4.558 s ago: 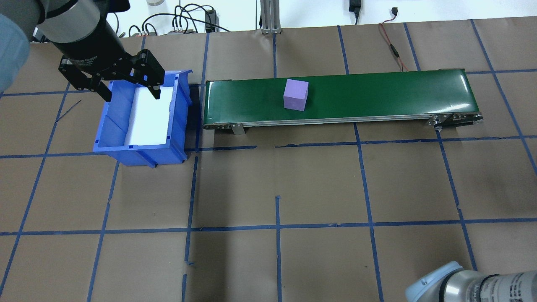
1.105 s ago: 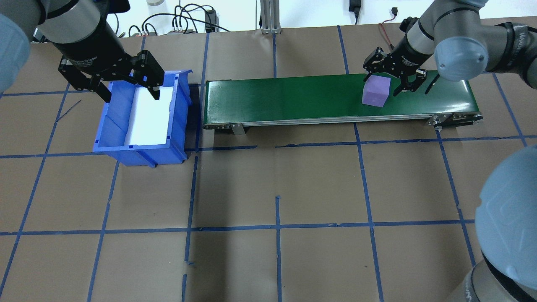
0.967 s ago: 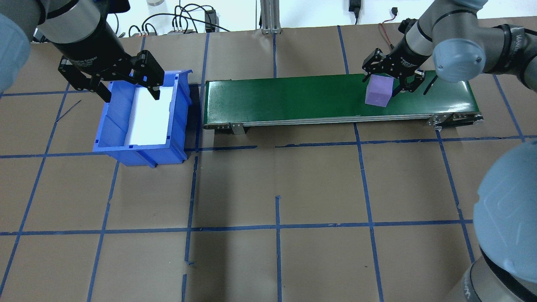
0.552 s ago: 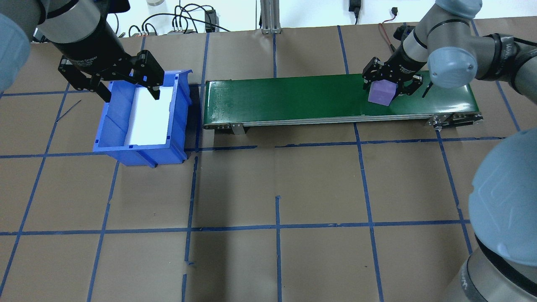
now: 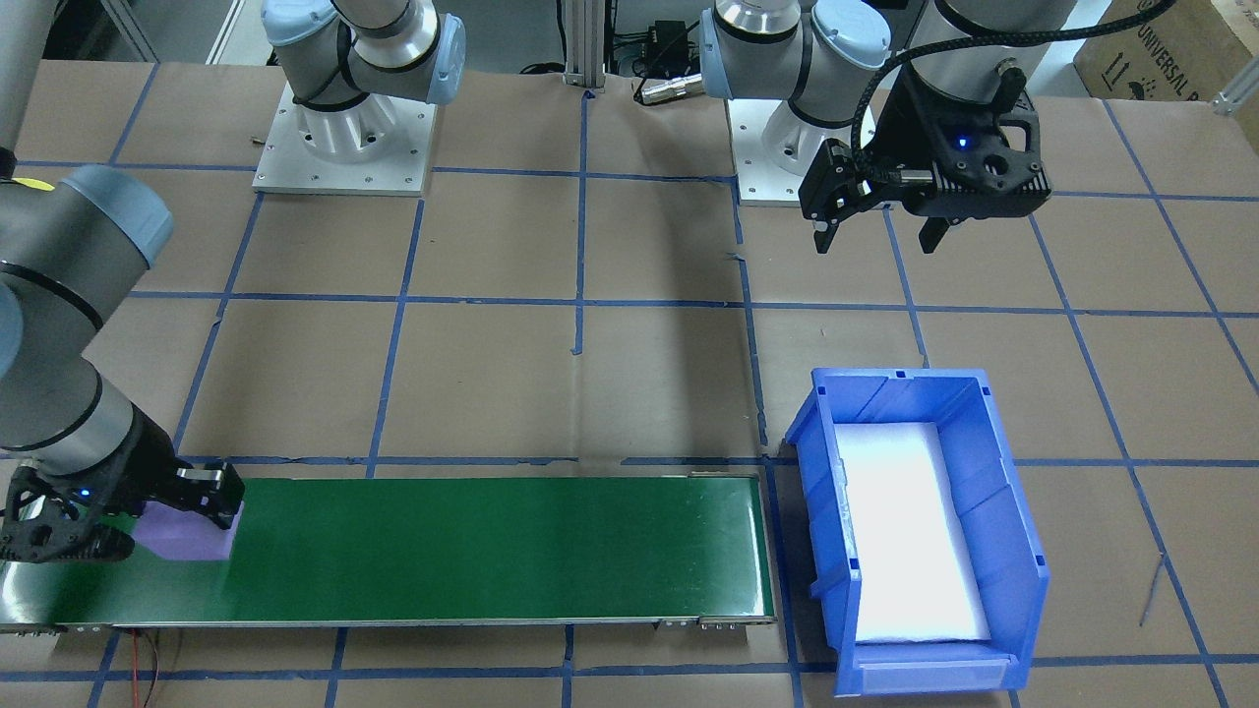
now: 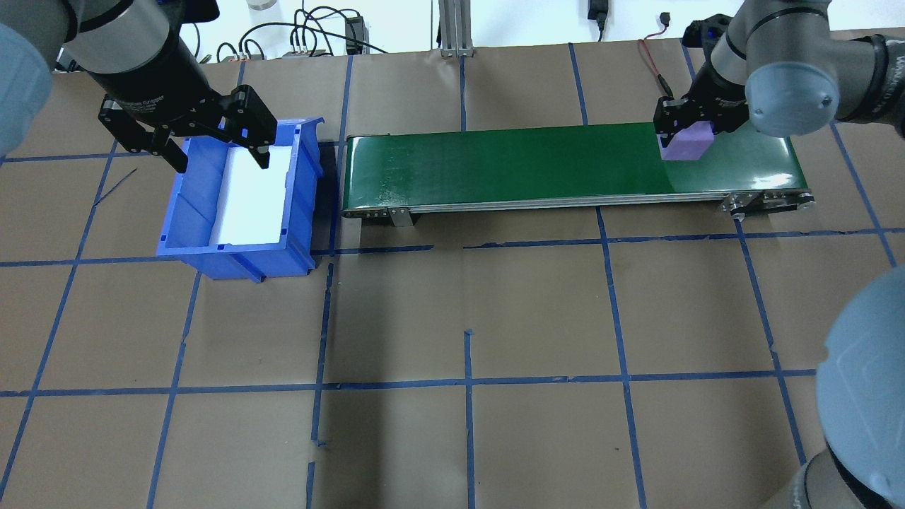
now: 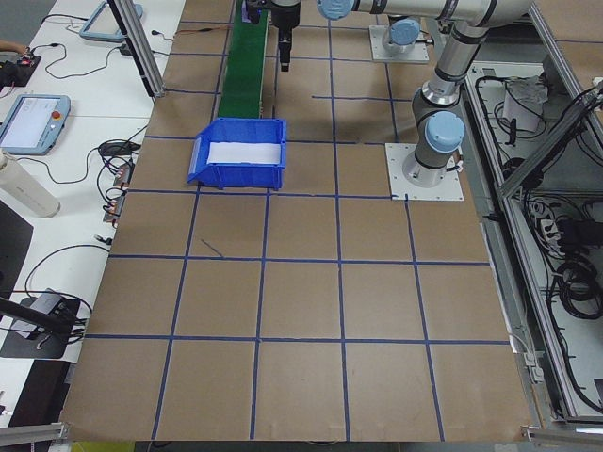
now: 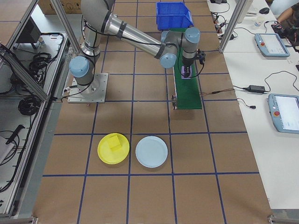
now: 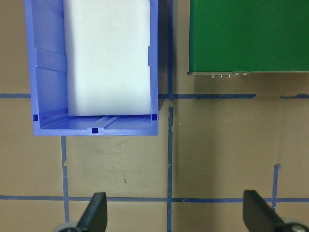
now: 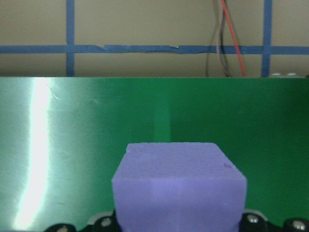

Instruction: Move block left to right into plate

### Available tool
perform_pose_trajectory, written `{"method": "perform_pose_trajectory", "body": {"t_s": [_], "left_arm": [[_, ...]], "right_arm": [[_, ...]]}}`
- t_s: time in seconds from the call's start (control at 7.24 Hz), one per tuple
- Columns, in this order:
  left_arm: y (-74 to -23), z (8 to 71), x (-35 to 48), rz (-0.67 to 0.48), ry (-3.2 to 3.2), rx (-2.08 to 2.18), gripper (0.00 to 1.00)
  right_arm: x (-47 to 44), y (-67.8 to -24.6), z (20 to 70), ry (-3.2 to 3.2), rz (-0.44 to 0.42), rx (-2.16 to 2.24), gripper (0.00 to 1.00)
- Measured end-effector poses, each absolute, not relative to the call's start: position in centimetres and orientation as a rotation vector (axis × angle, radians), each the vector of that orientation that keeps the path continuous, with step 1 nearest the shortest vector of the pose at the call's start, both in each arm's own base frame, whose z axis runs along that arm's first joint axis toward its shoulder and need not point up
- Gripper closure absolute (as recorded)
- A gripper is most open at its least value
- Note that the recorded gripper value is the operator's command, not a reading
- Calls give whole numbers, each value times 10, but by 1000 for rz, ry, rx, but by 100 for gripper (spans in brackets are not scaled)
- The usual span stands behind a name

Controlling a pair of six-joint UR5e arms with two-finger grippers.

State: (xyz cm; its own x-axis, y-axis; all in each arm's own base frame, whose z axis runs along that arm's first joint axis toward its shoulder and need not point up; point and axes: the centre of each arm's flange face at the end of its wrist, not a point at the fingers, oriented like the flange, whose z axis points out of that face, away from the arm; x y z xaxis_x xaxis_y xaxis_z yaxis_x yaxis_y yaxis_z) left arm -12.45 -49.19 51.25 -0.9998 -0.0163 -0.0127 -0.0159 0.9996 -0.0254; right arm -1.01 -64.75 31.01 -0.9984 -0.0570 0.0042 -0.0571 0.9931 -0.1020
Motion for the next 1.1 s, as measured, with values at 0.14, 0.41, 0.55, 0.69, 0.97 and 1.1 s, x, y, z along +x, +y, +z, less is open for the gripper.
{"method": "perform_pose_trajectory", "body": {"t_s": [0.14, 0.41, 0.55, 0.69, 0.97, 1.1], "left_arm": [[-492, 512, -125, -39, 3128, -25, 0], [-492, 512, -124, -39, 3128, -25, 0], [-492, 512, -125, -39, 3128, -25, 0], [-492, 512, -125, -39, 3128, -25, 0], [-492, 512, -125, -39, 3128, -25, 0], [-492, 512, -125, -39, 3128, -25, 0]], "right_arm": [[-50, -640, 323, -3091, 167, 187, 49], [-158, -606, 322, -3065, 106, 281, 49], [-216, -581, 315, -3066, 75, 320, 49], [-263, -558, 308, -3068, 53, 344, 49], [-331, -510, 288, -3083, 6, 347, 49], [-355, -491, 274, -3082, 1, 354, 49]]}}
